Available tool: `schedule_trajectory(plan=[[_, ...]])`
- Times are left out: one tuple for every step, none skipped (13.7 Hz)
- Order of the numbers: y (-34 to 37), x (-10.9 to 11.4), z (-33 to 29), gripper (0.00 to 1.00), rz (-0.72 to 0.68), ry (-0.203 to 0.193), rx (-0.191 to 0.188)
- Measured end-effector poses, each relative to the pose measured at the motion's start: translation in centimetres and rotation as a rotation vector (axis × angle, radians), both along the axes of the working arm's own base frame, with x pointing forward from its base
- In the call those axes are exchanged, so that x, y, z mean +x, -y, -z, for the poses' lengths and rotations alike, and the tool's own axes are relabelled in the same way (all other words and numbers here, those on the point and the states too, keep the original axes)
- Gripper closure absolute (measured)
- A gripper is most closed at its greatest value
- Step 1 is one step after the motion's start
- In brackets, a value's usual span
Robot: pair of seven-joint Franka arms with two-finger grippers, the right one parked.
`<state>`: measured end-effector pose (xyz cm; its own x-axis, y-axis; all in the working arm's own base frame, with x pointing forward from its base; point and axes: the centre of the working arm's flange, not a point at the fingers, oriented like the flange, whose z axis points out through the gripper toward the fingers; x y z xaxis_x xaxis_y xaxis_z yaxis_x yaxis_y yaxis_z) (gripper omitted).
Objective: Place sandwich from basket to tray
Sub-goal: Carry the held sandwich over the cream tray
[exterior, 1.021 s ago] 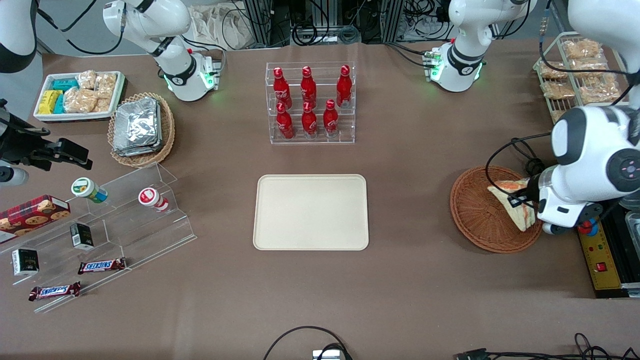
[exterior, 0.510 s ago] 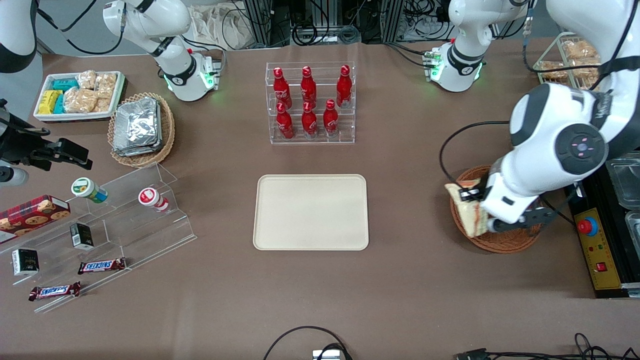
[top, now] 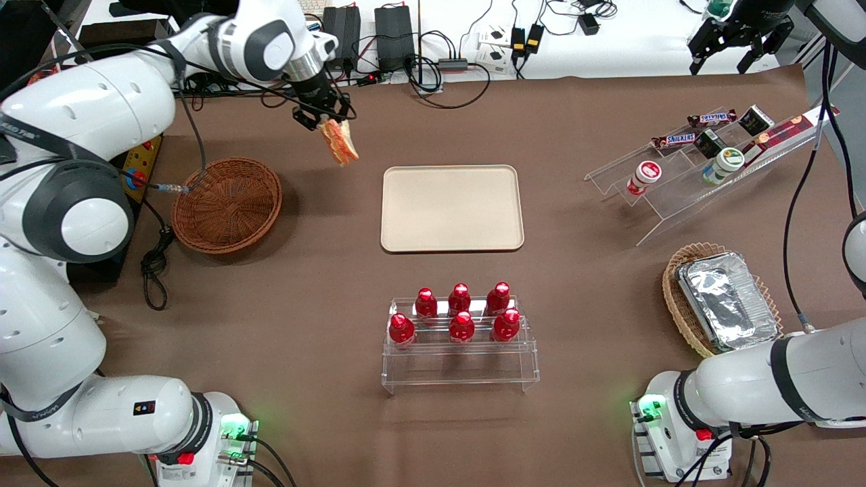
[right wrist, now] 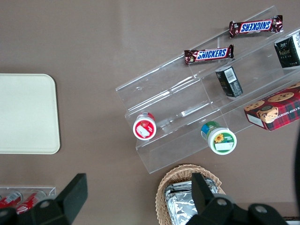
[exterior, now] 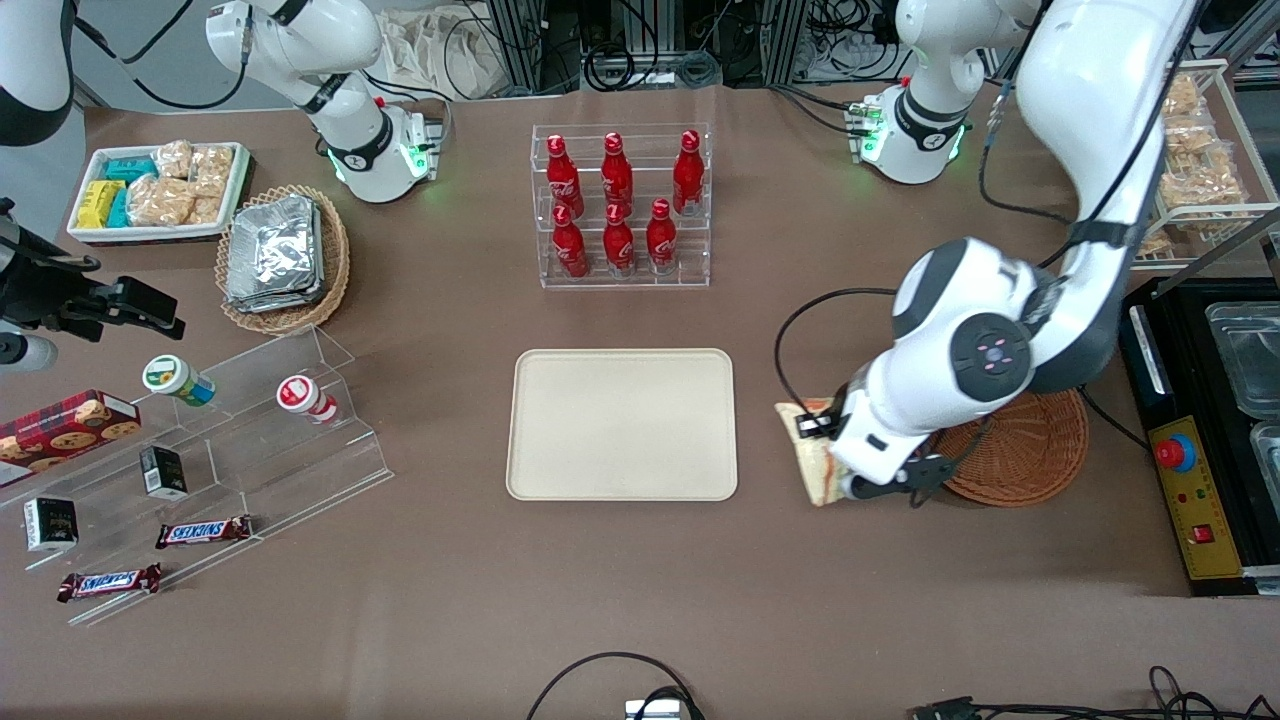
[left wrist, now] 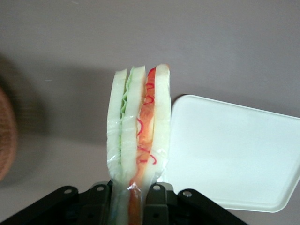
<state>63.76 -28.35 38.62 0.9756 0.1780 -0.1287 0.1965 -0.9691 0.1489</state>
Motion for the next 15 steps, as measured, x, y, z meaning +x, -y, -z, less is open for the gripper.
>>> schedule_trajectory(plan=[[1.7, -0.2, 1.1, 0.8, 0.008, 0.008, -0.017], [3.2, -0.5, 2.1, 0.8, 0.013, 0.014, -0.031], [4.5, -0.7, 3.2, 0.8, 0.022, 0.016, -0.04], [5.6, -1.1, 4.4, 0.8, 0.037, 0.015, -0.043], [6.7, -1.6, 5.7, 0.8, 0.059, 0.006, -0.037], [8.0, -2.3, 7.2, 0.8, 0.09, -0.004, -0.023], [9.6, -3.3, 8.8, 0.8, 0.127, -0.015, -0.007], [11.2, -4.4, 10.3, 0.8, 0.163, -0.029, 0.007], [12.8, -5.6, 11.7, 0.8, 0.195, -0.044, 0.015], [14.0, -6.7, 13.0, 0.8, 0.219, -0.059, 0.022], [14.8, -7.4, 14.0, 0.8, 0.236, -0.071, 0.028], [15.1, -7.8, 14.7, 0.83, 0.246, -0.085, 0.035], [15.0, -8.1, 15.3, 0.83, 0.26, -0.102, 0.044], [14.7, -8.1, 15.6, 0.77, 0.276, -0.113, 0.052], [14.5, -8.0, 15.7, 0.67, 0.286, -0.115, 0.057]])
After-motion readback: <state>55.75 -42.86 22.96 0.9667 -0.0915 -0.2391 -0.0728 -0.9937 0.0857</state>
